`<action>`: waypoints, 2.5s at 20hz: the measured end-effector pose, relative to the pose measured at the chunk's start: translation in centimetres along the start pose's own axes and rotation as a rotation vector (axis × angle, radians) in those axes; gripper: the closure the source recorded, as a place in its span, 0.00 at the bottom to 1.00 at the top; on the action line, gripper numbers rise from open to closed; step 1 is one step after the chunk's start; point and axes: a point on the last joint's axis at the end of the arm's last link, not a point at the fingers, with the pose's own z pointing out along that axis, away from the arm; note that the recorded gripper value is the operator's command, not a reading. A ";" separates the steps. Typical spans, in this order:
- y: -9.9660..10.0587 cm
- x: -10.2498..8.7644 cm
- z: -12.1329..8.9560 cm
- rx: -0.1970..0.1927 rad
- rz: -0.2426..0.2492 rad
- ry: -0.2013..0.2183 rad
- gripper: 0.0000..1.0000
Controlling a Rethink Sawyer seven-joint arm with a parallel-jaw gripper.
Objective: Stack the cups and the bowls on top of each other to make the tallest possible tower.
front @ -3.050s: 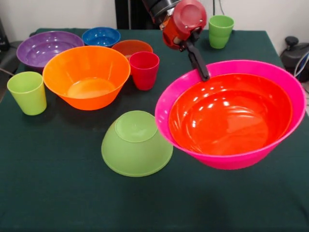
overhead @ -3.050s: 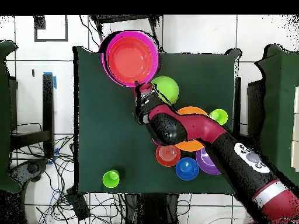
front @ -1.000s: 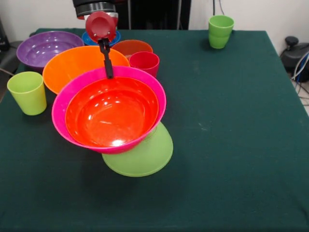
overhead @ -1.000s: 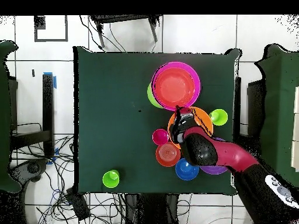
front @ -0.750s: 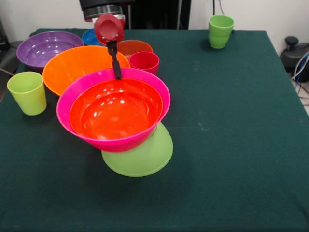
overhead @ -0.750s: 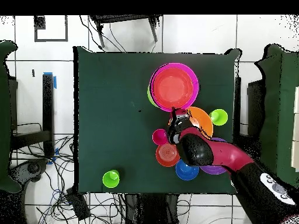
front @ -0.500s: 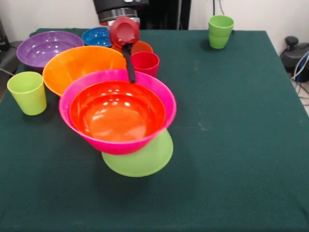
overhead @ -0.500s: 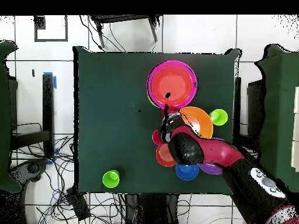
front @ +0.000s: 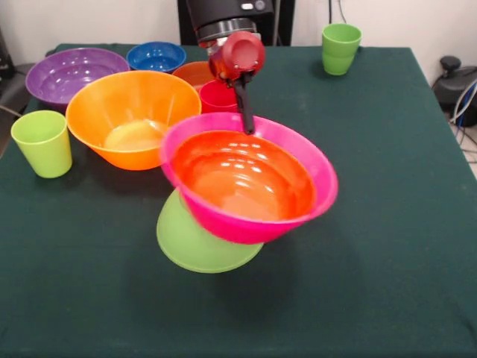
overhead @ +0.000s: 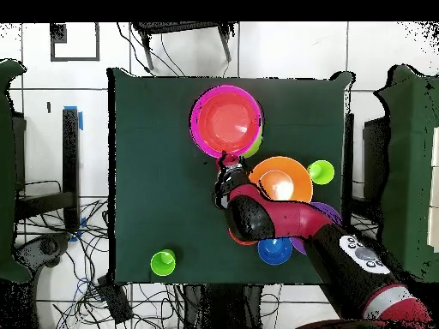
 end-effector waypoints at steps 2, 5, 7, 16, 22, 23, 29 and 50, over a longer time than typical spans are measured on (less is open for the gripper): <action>-0.1 0.3 0.1 0.004 -0.003 0.003 1.00; -0.3 0.8 0.2 0.013 -0.012 0.005 1.00; -0.4 1.1 0.2 0.017 -0.017 0.007 1.00; -0.7 1.4 -0.1 0.027 -0.019 0.011 1.00; -1.6 1.0 -1.4 0.062 -0.008 0.018 1.00; -1.7 0.9 -1.7 0.071 -0.005 0.019 1.00; -2.3 -1.1 -4.5 0.143 0.020 0.026 1.00; -1.8 -2.9 -4.7 0.133 0.064 0.047 1.00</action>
